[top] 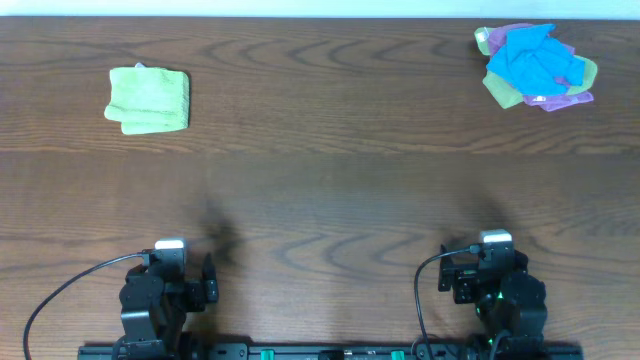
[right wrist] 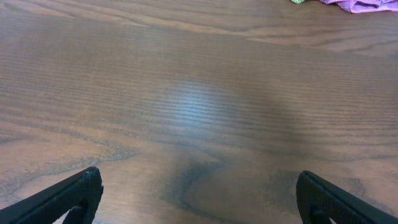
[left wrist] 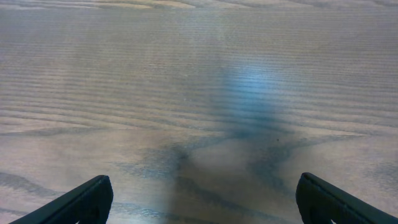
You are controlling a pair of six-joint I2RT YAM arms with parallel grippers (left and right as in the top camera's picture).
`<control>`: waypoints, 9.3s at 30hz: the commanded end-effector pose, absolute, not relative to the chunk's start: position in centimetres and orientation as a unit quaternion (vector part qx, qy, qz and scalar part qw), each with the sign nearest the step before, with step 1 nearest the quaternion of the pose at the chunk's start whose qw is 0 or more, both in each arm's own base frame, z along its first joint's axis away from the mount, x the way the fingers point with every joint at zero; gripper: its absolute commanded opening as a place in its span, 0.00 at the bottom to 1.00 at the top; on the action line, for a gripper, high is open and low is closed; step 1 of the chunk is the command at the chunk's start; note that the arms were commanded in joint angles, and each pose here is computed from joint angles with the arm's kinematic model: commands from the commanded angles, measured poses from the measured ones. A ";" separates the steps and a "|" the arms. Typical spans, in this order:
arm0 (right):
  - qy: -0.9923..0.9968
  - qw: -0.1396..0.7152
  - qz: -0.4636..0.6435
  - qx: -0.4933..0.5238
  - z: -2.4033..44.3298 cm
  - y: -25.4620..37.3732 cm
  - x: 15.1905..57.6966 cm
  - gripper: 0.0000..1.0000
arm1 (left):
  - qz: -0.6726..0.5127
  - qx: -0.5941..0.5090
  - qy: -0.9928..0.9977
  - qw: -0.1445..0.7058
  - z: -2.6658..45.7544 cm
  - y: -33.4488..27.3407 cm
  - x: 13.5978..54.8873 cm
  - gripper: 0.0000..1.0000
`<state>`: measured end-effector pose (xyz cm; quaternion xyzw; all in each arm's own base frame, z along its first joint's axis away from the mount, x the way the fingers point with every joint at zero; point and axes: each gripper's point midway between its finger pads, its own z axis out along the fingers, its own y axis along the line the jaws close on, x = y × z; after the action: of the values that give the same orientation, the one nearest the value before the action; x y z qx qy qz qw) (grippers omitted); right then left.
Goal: Fold the cloth
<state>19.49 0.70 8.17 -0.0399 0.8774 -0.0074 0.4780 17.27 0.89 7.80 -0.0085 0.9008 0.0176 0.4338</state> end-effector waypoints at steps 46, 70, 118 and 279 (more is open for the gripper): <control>0.869 0.494 0.009 -0.006 9.0 0.6 20.0 0.99 | 0.022 -0.010 0.917 0.398 5.3 1.0 16.4 0.95; 0.895 0.422 -0.018 0.144 25.6 -4.7 34.1 0.99 | 0.022 -0.010 0.917 0.398 5.3 1.0 16.4 0.95; 0.858 0.459 -0.003 0.230 16.1 -18.1 57.4 0.99 | 0.022 -0.010 0.917 0.398 5.3 1.0 16.4 0.95; 0.867 0.158 0.354 -0.313 9.5 35.2 37.1 0.01 | 0.022 -0.009 0.917 0.398 5.3 1.0 16.4 0.95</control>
<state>38.34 32.60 4.30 -0.2767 0.9007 0.3086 0.1304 17.28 1.00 7.70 -0.0102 0.9010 0.0206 0.4333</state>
